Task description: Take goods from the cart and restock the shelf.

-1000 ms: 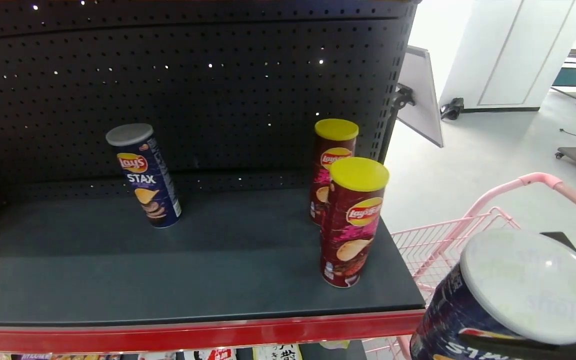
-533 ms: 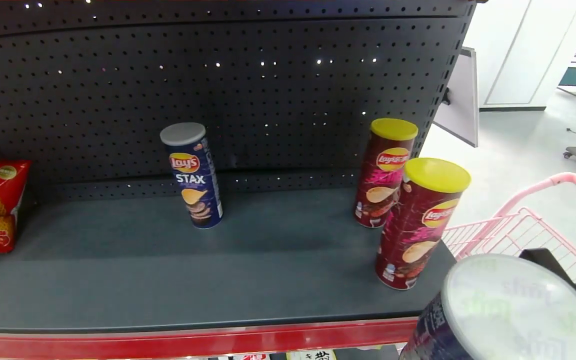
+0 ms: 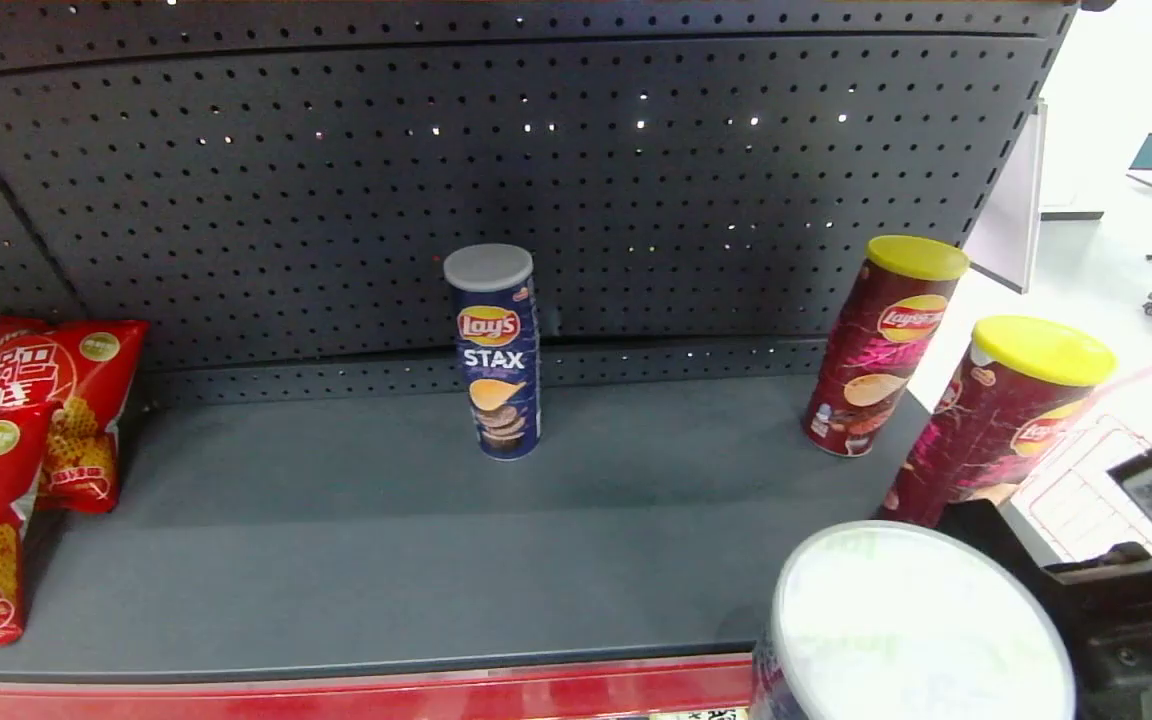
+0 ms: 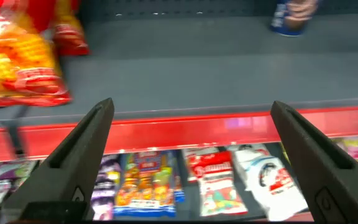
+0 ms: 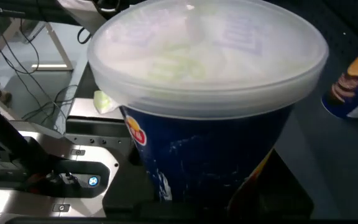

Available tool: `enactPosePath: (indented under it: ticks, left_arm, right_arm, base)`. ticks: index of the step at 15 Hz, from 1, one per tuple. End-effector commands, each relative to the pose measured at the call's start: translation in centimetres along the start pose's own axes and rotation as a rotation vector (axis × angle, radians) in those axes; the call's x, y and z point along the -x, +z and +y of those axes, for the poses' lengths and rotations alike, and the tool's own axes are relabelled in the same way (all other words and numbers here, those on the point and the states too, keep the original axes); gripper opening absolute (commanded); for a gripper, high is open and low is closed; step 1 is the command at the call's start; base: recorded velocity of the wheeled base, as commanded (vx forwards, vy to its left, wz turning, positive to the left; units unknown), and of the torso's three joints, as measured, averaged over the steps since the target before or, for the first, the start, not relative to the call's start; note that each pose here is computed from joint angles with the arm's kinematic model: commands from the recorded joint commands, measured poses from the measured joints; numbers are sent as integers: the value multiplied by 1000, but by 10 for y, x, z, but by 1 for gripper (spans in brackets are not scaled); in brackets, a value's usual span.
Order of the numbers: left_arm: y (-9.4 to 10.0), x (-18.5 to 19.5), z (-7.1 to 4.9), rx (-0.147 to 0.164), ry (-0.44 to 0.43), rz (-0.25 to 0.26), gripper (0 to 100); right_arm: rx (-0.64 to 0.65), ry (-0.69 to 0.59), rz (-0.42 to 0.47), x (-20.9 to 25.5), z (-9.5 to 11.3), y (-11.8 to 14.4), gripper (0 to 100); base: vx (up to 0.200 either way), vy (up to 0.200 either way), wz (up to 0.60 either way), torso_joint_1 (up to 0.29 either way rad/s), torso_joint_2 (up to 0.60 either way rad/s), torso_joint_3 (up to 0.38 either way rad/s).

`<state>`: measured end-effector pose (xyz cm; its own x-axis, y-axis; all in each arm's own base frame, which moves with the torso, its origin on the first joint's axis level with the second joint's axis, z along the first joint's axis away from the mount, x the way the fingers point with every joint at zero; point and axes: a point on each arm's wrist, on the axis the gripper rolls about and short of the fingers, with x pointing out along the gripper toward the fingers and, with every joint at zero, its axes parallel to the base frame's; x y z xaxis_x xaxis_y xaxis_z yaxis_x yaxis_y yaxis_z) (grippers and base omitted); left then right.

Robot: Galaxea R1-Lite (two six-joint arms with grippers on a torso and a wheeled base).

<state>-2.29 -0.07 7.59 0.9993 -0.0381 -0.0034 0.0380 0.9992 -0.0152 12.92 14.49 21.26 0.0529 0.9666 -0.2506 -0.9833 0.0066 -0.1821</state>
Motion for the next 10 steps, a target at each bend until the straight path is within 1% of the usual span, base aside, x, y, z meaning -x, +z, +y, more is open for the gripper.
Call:
enactPosePath:
  ticks: [1, 2, 10]
  left_arm:
    - [0, 0, 0, 0, 0, 0, 100]
    - [0, 0, 0, 0, 0, 0, 100]
    - [0, 0, 0, -3, 0, 0, 100]
  right_arm:
    - [-15, 10, 16, -6, -3, -4, 0]
    - [-19, 13, 19, -7, -4, -5, 0]
    - [-25, 14, 24, -8, -5, -7, 0]
  base:
    - [0, 200, 0, 2, -2, 7]
    - [0, 200, 0, 2, 2, 2]
    - [0, 0, 0, 0, 0, 0]
